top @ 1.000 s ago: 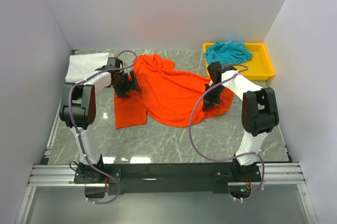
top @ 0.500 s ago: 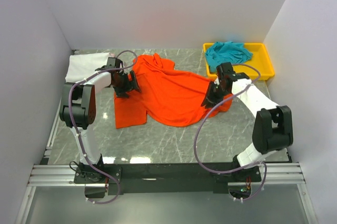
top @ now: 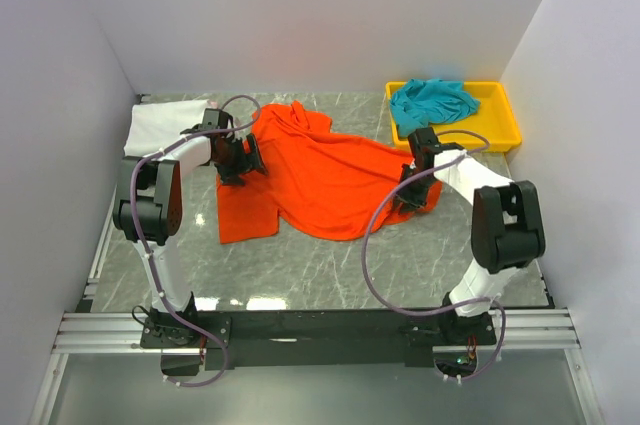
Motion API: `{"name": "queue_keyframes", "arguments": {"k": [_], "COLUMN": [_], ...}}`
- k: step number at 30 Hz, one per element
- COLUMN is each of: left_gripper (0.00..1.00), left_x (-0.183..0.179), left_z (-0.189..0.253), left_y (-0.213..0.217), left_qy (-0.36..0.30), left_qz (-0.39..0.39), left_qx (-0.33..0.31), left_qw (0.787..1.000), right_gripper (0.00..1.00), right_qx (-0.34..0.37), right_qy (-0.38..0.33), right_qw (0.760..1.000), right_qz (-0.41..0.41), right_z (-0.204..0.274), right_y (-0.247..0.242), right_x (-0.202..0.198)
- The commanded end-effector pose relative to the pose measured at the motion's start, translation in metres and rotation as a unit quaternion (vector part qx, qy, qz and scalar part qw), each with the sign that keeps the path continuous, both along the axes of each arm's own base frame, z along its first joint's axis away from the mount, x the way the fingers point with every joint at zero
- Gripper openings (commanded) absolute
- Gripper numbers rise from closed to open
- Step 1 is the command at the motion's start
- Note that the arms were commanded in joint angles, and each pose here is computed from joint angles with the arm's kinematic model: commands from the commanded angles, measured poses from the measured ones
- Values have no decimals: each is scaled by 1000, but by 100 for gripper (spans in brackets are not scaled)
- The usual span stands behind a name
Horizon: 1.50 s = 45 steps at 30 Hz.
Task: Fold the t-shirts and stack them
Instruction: Flatten the tshirt out
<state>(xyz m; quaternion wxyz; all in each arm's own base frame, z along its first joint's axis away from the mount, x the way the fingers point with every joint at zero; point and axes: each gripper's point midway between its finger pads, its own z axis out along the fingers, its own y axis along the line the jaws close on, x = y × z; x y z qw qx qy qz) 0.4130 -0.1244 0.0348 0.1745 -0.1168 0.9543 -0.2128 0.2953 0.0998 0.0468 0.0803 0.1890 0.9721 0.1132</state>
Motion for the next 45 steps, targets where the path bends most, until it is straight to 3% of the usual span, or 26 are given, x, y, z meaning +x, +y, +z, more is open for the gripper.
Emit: {"name": "queue_keyframes", "arguments": {"k": [1, 34, 40, 45], "left_gripper": [88, 88, 88, 88], "left_x": [-15, -13, -12, -9], "left_z": [-43, -40, -35, -17], "left_y": [17, 23, 22, 27], "left_qy": [49, 46, 42, 17], "left_qz": [5, 12, 10, 17], "left_qx": [41, 43, 41, 52], "left_qw": [998, 998, 998, 998], "right_gripper": [30, 32, 17, 15], "right_qx": [-26, 5, 2, -12], "right_qy": [-40, 10, -3, -20], "right_qw": [999, 1000, 1000, 999], "right_qz": [-2, 23, 19, 23], "right_z": [7, -32, -24, 4], "right_y": [-8, 19, 18, 13], "right_x": [34, 20, 27, 29]}}
